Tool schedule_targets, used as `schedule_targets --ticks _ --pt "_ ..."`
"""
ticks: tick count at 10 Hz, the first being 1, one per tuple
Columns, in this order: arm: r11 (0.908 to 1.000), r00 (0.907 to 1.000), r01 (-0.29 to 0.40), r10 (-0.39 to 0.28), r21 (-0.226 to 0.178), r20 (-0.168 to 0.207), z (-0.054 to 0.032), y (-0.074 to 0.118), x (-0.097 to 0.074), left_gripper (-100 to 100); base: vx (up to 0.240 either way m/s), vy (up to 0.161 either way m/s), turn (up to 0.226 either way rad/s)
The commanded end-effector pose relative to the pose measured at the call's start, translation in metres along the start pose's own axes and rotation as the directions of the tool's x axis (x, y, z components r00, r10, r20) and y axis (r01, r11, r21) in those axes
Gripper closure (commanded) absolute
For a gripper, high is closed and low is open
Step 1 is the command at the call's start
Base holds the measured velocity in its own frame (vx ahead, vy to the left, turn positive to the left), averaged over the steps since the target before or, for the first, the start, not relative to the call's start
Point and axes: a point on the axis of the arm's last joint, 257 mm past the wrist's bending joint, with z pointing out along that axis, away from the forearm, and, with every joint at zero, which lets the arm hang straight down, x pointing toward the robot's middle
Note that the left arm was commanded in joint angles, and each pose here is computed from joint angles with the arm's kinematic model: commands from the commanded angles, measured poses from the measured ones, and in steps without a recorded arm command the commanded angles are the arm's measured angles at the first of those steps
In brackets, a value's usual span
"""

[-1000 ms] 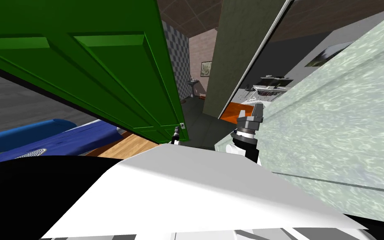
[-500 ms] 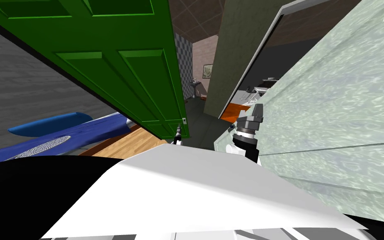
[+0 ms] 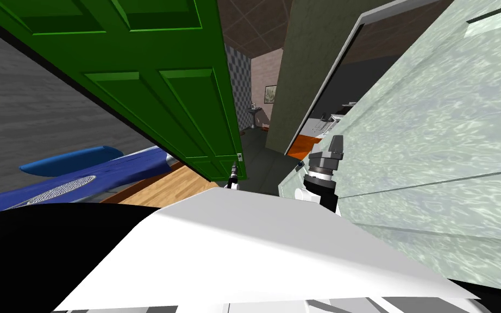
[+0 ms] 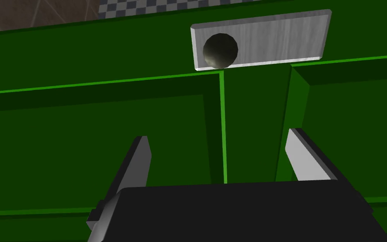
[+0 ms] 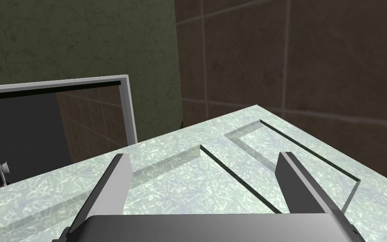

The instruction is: Push the door open

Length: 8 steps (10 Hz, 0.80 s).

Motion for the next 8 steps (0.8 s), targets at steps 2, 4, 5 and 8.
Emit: schedule_targets --ticks 2,4,5,8 --pt "0.9995 0.9995 -0.03 0.03 0.009 0.009 0.0033 -0.001 -0.02 -100 0.234 0.023 -0.027" --pt "0.9996 0.9996 -0.024 0.024 0.011 0.014 0.0023 -0.001 -0.021 -100 0.268 0.024 -0.029" --pt "0.9999 0.9998 -0.012 0.012 0.01 0.016 0.001 0.0 -0.016 -100 0.248 0.005 -0.031" --pt "0.9999 0.9998 -0.006 0.006 0.009 0.017 -0.0002 0.0 -0.013 100 0.096 0.004 -0.008"
